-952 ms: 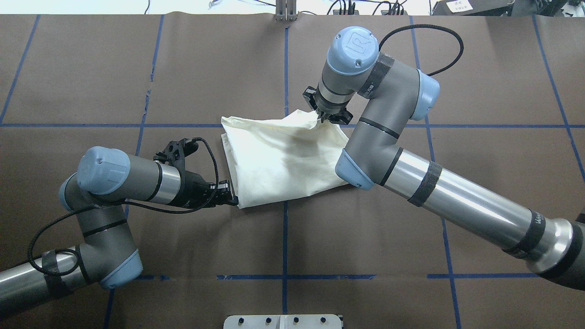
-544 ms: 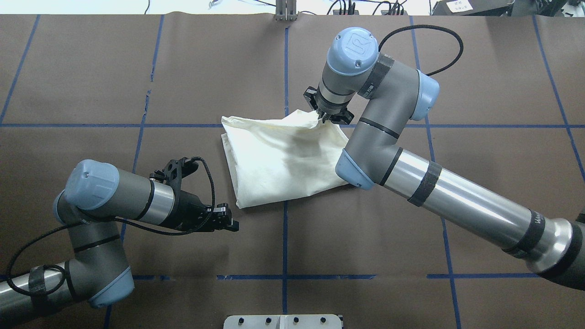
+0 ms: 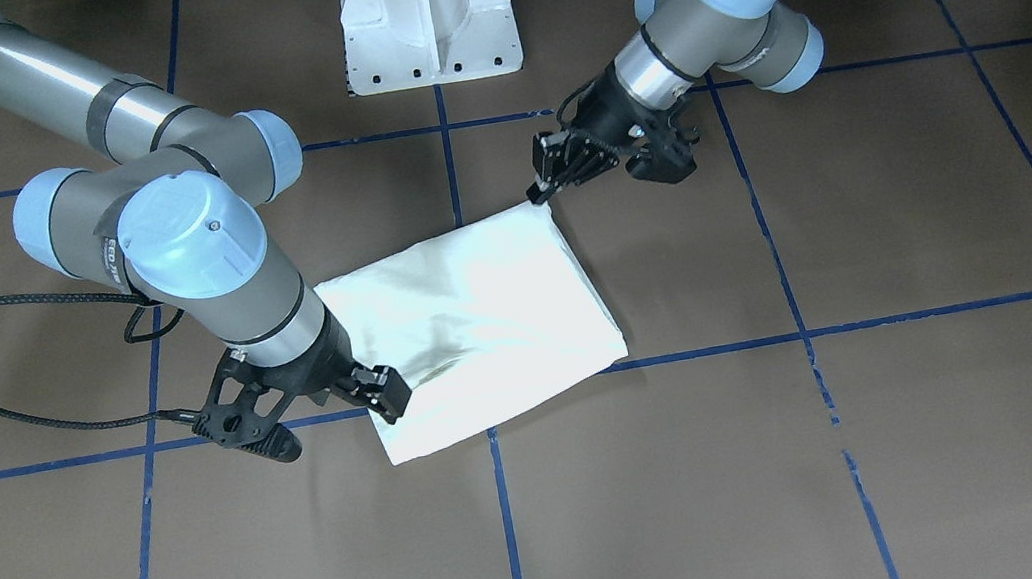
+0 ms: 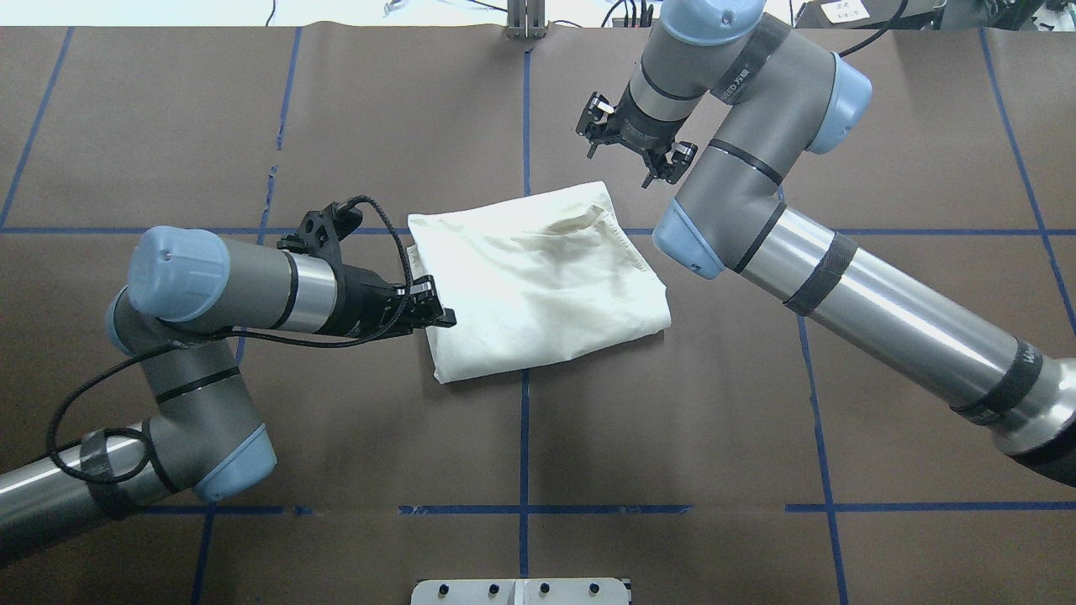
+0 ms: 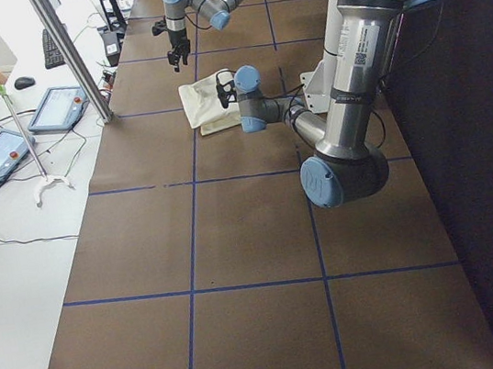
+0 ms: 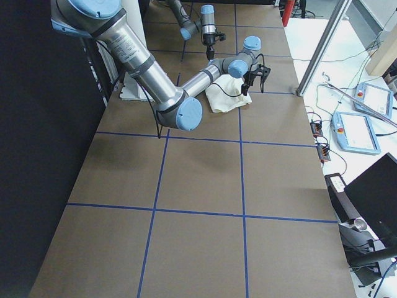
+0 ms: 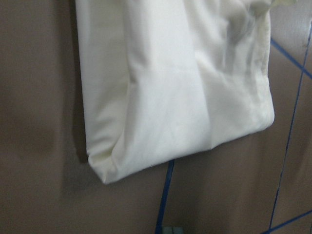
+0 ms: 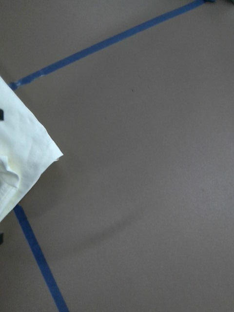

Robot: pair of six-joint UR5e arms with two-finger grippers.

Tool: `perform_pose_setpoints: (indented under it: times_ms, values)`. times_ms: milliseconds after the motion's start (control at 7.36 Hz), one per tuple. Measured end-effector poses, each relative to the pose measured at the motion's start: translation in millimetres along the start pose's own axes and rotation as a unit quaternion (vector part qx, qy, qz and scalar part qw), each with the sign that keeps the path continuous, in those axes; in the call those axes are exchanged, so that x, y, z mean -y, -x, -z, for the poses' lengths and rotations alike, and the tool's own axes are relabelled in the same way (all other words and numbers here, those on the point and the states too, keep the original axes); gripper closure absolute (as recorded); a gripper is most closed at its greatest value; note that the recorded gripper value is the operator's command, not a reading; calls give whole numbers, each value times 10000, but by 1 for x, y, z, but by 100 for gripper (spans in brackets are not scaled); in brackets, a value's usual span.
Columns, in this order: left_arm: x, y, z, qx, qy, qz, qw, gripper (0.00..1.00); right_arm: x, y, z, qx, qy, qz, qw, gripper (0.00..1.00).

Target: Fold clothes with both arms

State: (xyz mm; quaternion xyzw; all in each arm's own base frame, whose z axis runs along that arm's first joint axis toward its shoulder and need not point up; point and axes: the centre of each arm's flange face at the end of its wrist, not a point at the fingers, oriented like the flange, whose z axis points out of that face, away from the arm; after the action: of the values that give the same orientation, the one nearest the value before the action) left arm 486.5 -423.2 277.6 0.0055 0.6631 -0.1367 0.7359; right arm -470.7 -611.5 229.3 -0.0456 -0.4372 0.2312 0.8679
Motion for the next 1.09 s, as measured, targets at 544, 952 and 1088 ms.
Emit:
perform_pose_setpoints:
  times_ms: [544, 952, 1088]
  values:
    - [18, 48, -16, 482, -326, -136, 9982, 100, -23, 4, -8, 9, 101, 128, 9999, 0]
    - [-21, 81, -6, 634, -213, -14, 9978, 100, -23, -7, -8, 9, 97, 146, 9998, 0]
    - [-28, 70, 7, 592, -199, -37, 9980, 100, -18, -29, -6, -5, 74, 190, 9998, 0]
